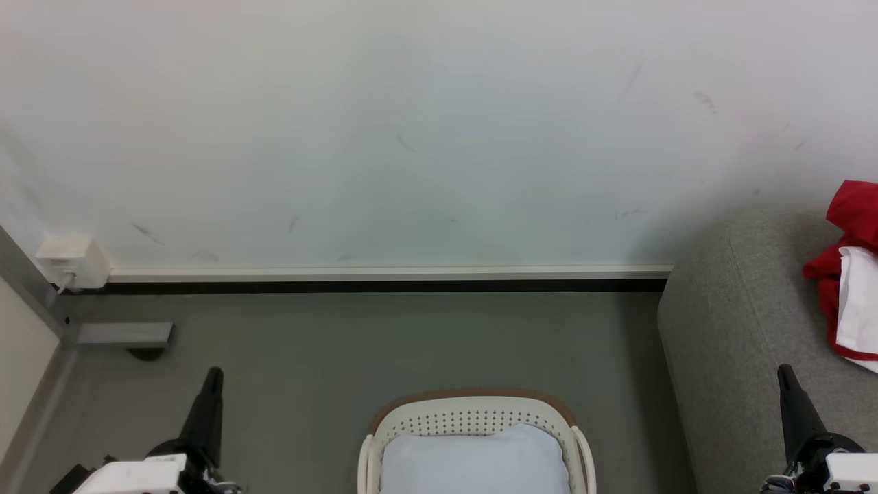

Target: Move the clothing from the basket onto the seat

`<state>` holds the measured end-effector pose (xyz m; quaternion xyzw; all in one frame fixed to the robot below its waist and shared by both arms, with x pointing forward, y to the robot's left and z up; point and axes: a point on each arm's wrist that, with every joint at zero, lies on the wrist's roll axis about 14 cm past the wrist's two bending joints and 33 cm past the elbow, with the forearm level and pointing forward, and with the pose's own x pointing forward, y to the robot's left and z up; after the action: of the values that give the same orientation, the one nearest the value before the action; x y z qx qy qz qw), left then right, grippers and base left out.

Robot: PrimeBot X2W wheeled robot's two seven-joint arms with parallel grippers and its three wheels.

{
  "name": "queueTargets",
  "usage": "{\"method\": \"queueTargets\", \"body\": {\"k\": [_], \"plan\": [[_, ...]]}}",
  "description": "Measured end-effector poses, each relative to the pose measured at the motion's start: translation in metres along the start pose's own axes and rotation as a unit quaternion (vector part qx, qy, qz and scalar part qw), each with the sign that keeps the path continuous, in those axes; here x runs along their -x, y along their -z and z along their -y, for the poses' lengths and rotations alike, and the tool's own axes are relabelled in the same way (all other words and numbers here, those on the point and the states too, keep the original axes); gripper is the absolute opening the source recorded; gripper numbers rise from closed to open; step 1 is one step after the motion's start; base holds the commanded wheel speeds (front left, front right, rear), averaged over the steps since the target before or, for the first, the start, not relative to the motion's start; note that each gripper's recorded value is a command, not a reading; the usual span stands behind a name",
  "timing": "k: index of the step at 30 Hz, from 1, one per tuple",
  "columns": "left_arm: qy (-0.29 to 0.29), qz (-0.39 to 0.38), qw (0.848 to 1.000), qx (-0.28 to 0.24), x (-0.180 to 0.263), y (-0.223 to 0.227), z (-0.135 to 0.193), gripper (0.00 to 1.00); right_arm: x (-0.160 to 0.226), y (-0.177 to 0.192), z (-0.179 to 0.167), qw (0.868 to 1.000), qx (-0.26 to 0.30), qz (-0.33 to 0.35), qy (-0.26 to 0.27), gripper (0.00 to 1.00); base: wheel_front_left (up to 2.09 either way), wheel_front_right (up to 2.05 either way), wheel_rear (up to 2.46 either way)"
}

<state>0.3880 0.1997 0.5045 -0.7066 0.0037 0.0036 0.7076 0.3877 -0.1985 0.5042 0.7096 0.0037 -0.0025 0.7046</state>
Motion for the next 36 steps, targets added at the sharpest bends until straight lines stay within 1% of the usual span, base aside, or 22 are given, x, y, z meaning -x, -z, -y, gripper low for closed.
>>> {"method": "queueTargets", "body": {"k": [36], "plan": [[0.000,0.000,1.000,0.000,0.0000,0.0000,0.0000,0.00,0.0000,0.0000,0.0000,1.000,0.000,0.000,0.000,0.00,0.00,0.00,0.00]]}}
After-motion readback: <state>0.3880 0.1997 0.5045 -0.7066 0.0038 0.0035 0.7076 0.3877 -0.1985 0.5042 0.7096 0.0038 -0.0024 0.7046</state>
